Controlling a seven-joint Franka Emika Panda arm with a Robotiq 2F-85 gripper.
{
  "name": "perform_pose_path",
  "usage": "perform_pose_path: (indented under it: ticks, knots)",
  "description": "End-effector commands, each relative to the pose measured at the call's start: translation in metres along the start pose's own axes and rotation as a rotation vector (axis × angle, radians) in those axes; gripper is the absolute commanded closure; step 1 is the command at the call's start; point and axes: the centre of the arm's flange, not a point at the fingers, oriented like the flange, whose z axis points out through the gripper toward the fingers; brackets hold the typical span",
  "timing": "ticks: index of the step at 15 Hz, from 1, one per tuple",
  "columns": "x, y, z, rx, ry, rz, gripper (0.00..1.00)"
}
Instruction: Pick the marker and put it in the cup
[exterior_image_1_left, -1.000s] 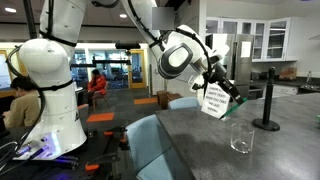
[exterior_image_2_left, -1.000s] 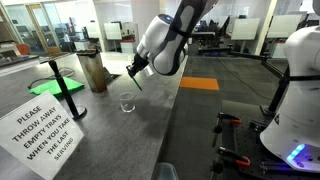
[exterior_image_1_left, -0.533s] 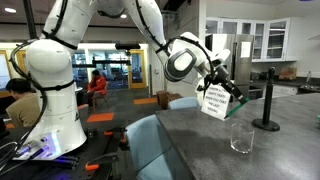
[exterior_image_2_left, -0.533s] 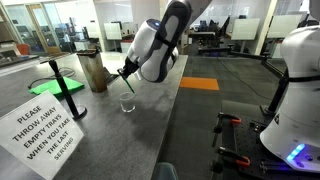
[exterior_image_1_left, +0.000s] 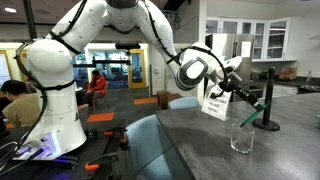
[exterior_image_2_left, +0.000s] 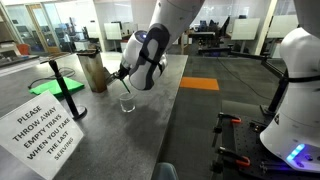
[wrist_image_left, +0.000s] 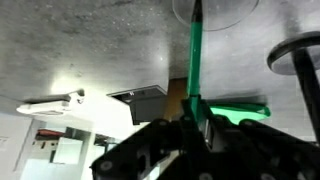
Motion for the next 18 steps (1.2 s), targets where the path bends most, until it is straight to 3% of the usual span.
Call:
perform_pose_path:
  ticks: [1, 11, 12, 13, 15, 18]
  knots:
    - [0.0, -0.014, 0.022, -0.042, 0.001, 0.014, 0.97]
    - [-0.021, -0.024, 0.042, -0.055, -0.015, -0.013, 0.97]
    - [-0.021, -0.024, 0.039, -0.053, -0.02, -0.014, 0.89]
    - [-0.021, -0.023, 0.037, -0.049, -0.021, -0.015, 0.63]
    - [-0.021, -0.021, 0.032, -0.043, -0.04, -0.023, 0.55]
    - [-0.017, -0.017, 0.019, -0.013, -0.081, -0.031, 0.33]
